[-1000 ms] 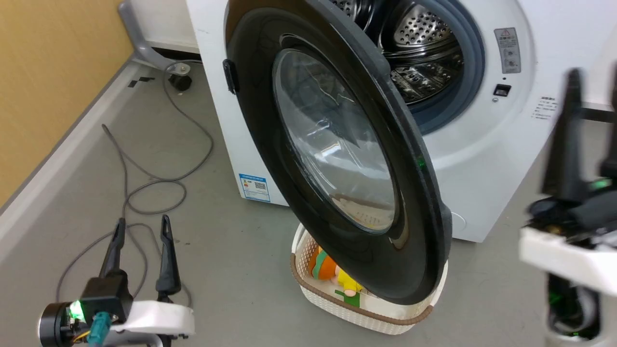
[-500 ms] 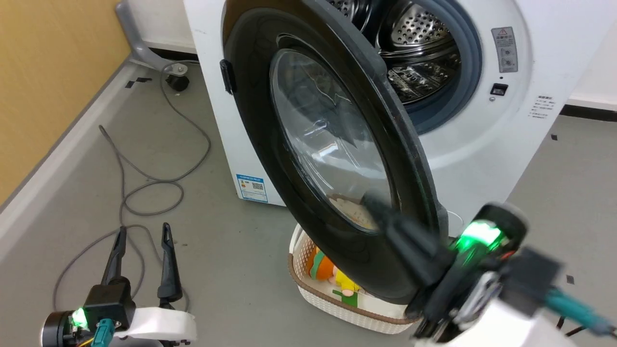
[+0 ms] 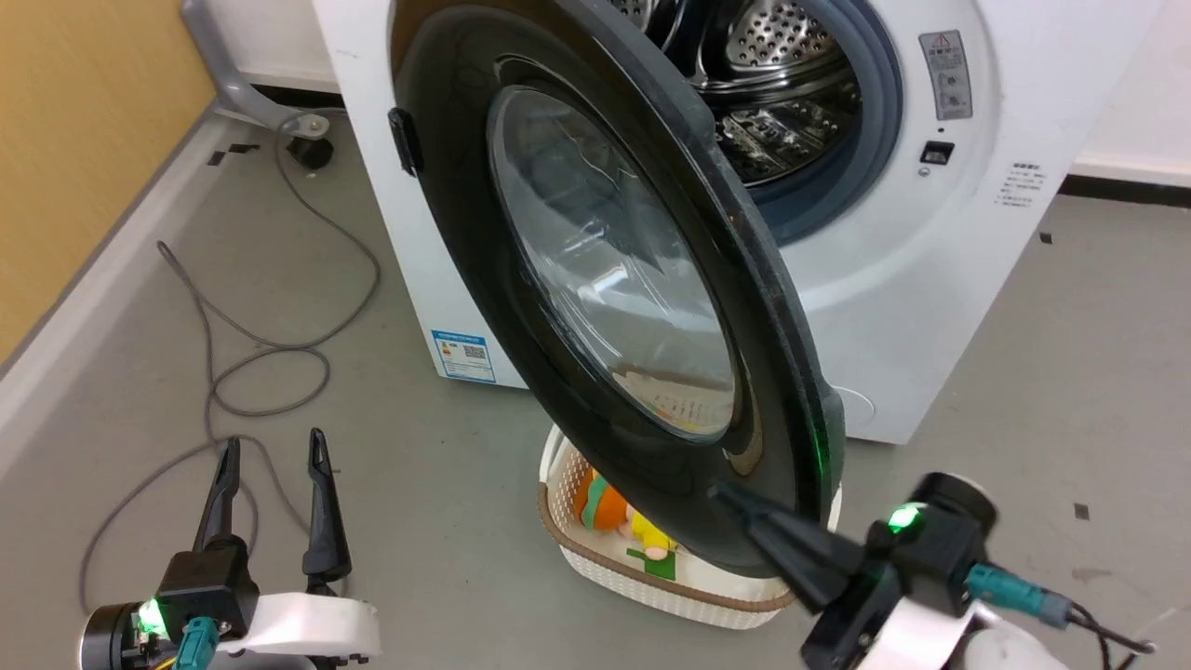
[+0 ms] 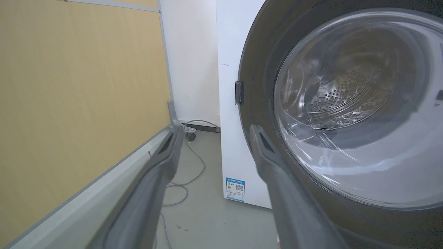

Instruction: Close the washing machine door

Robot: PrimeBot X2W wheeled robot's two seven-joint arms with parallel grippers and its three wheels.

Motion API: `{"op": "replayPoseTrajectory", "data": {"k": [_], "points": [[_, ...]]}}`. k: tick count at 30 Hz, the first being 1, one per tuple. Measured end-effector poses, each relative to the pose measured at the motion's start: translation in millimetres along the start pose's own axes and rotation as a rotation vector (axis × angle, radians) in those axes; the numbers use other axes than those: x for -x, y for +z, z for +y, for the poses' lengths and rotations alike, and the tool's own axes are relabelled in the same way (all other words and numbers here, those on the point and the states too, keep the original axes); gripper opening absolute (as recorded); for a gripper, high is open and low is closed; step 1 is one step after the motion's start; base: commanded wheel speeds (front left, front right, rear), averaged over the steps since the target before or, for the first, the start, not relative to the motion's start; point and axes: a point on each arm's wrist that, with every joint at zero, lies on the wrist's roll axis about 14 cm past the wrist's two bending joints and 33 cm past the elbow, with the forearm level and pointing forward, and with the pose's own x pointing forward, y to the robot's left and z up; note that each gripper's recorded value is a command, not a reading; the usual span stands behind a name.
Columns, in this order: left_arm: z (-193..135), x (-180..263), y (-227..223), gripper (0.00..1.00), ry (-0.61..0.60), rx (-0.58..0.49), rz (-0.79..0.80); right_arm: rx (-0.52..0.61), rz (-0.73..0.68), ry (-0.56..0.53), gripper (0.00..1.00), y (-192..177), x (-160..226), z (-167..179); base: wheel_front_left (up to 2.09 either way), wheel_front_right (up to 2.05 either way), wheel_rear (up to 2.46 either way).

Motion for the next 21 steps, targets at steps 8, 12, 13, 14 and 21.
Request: {"op": "replayPoseTrajectory", "data": {"k": [8, 12, 13, 14, 21], "points": [[-16, -6, -9, 1.00, -0.044, -0.009, 0.020, 0.003, 0.065, -0.149, 0.00, -26, 13, -45, 0.00, 0.00, 0.00], [-22, -12, -11, 1.00, -0.053, -0.003, 0.024, 0.002, 0.065, -0.223, 0.00, -30, 15, -69, 0.00, 0.00, 0.00], [-24, -14, -12, 1.00, -0.059, -0.001, 0.026, 0.008, 0.066, -0.242, 0.00, -31, 16, -76, 0.00, 0.00, 0.00], [-25, -16, -13, 1.00, -0.060, 0.000, 0.029, 0.007, 0.060, -0.266, 0.00, -31, 16, -84, 0.00, 0.00, 0.00], [-36, -30, -21, 1.00, -0.082, 0.000, 0.040, 0.033, 0.042, -0.389, 0.00, -30, 9, -140, 0.00, 0.00, 0.00]]}}
